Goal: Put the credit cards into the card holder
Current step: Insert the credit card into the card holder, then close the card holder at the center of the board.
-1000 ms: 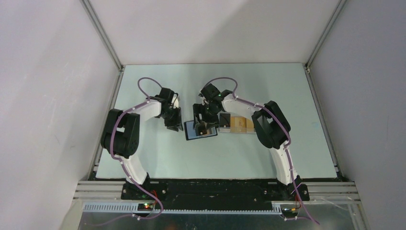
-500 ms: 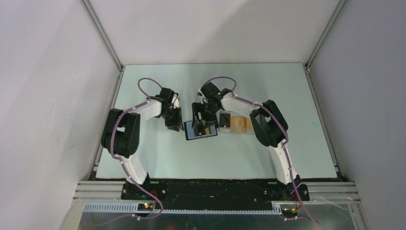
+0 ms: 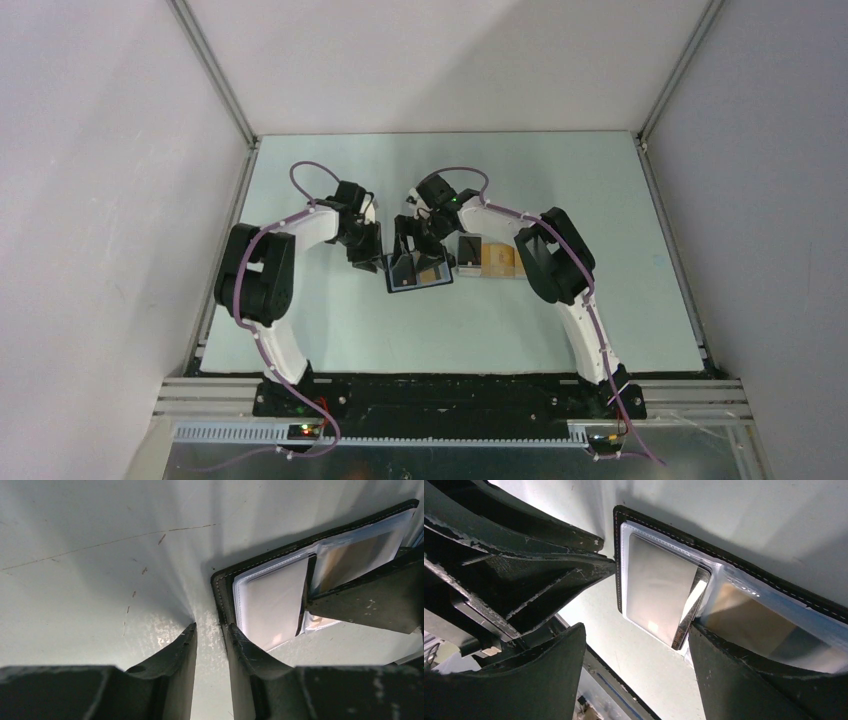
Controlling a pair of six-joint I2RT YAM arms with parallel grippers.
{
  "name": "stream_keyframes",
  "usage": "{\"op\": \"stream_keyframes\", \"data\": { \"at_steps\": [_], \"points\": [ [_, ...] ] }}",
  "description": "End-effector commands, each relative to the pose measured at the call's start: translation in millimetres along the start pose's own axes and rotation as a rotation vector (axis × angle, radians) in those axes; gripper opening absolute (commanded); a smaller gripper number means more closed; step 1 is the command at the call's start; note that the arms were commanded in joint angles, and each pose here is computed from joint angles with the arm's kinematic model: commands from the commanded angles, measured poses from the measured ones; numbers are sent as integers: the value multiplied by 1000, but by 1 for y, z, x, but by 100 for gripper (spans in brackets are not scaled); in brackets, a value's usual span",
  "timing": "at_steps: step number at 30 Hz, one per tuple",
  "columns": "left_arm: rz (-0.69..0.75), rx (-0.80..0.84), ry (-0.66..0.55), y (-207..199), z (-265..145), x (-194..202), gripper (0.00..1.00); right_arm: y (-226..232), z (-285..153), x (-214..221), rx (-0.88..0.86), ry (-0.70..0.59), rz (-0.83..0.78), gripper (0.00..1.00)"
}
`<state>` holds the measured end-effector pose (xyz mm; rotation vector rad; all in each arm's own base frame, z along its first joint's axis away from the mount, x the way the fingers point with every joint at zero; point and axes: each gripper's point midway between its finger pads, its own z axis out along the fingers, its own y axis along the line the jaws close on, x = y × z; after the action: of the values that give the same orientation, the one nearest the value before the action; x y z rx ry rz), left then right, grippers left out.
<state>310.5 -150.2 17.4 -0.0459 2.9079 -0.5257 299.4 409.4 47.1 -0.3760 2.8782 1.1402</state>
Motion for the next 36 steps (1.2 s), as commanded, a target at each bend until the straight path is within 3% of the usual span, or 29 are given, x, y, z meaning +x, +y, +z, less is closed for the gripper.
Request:
{"op": "stream_keyframes", "data": {
  "at_steps": [1,8,14,25,36],
  "points": [
    [12,21,-30,-9,0,-13,34,7,13,3,-57,16,1,79],
    [25,-3,-72,-6,-9,-18,35,14,8,-1,-78,6,-31,80],
    [5,-81,-171,10,-33,-23,40,10,-19,-9,41,-58,-82,83],
    [-87,131,-207,-7,-40,-18,45,-10,-63,-12,157,-134,-90,85],
    [-149,191,-204,-6,-29,-15,45,-46,-96,-22,461,-195,-181,83]
  ]
}}
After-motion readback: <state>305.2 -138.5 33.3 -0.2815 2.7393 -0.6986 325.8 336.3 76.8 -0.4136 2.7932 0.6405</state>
